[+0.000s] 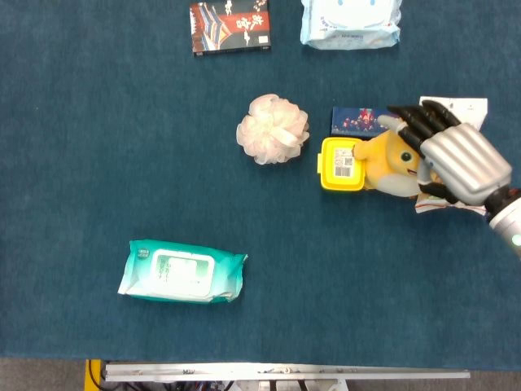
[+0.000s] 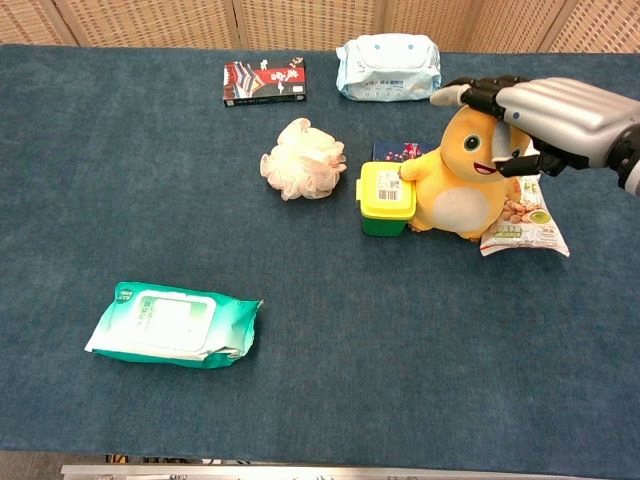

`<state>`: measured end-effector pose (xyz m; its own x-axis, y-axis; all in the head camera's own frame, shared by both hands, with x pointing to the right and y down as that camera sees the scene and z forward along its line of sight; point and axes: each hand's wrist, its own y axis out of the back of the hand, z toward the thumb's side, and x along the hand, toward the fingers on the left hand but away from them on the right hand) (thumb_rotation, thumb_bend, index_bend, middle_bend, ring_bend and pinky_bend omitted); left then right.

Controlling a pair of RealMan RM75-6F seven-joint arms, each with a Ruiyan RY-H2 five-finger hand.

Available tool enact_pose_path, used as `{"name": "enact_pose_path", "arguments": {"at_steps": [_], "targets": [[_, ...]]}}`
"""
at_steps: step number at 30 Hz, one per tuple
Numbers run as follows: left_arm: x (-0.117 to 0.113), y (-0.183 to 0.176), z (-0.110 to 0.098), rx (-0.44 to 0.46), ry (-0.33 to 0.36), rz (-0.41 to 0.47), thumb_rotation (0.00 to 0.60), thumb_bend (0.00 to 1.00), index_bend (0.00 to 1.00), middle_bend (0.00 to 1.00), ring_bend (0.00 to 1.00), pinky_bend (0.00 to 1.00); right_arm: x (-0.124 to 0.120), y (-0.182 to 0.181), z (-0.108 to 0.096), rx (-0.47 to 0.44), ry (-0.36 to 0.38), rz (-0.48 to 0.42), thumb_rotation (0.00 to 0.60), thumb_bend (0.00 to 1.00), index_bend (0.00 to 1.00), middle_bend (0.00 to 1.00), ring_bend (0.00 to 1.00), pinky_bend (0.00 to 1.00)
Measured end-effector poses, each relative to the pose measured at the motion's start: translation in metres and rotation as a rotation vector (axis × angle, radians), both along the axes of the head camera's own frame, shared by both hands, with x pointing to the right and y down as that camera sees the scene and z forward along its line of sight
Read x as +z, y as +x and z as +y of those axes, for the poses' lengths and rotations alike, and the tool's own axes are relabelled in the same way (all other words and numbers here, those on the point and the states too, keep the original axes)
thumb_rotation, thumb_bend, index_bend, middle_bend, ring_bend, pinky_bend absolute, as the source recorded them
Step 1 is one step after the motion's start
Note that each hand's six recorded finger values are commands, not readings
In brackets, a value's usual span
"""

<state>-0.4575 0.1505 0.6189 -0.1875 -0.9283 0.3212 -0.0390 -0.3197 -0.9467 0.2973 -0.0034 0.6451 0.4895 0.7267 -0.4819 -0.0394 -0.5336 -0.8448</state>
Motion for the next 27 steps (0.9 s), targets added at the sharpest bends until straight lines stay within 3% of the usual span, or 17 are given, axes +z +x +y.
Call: {"name": "enact_pose_path", "arguments": {"at_steps": [3, 5, 8, 10, 13, 23, 27], "targets": [[-0.001, 0.002, -0.001, 0.007, 0.003, 0.004, 0.600, 0.00, 0.17, 0.07, 0.13, 0.05, -0.011, 0.002, -0.006, 0.009, 0.038, -0.012, 0.497, 0.97, 0.08, 0.07, 0.00, 0.02], [-0.001, 0.003, -0.002, 0.010, 0.004, 0.002, 0.600, 0.00, 0.17, 0.07, 0.13, 0.05, -0.018, 0.005, -0.008, 0.017, 0.062, -0.019, 0.497, 0.89, 0.08, 0.07, 0.00, 0.02], [-0.002, 0.003, -0.003, 0.012, 0.004, 0.000, 0.600, 0.00, 0.17, 0.07, 0.13, 0.05, -0.027, 0.011, -0.010, 0.045, 0.090, -0.038, 0.503, 0.61, 0.08, 0.07, 0.00, 0.02], [-0.003, 0.002, -0.004, 0.011, 0.002, -0.002, 0.600, 0.00, 0.17, 0.07, 0.13, 0.05, -0.032, 0.018, -0.009, 0.063, 0.098, -0.040, 0.563, 0.37, 0.08, 0.07, 0.00, 0.02], [-0.002, 0.000, -0.006, 0.006, -0.004, -0.002, 0.600, 0.00, 0.17, 0.07, 0.13, 0.06, -0.040, 0.034, -0.008, 0.079, 0.122, -0.001, 0.600, 0.21, 0.09, 0.08, 0.00, 0.02], [0.002, 0.005, -0.013, 0.037, -0.018, 0.001, 0.600, 0.00, 0.17, 0.09, 0.14, 0.08, -0.058, 0.095, 0.021, 0.168, 0.157, 0.148, 0.600, 0.17, 0.12, 0.09, 0.00, 0.03], [0.002, 0.010, -0.015, 0.059, -0.012, 0.007, 0.600, 0.00, 0.18, 0.10, 0.15, 0.10, -0.064, 0.115, 0.035, 0.210, 0.169, 0.187, 0.600, 0.18, 0.18, 0.09, 0.00, 0.03]]}}
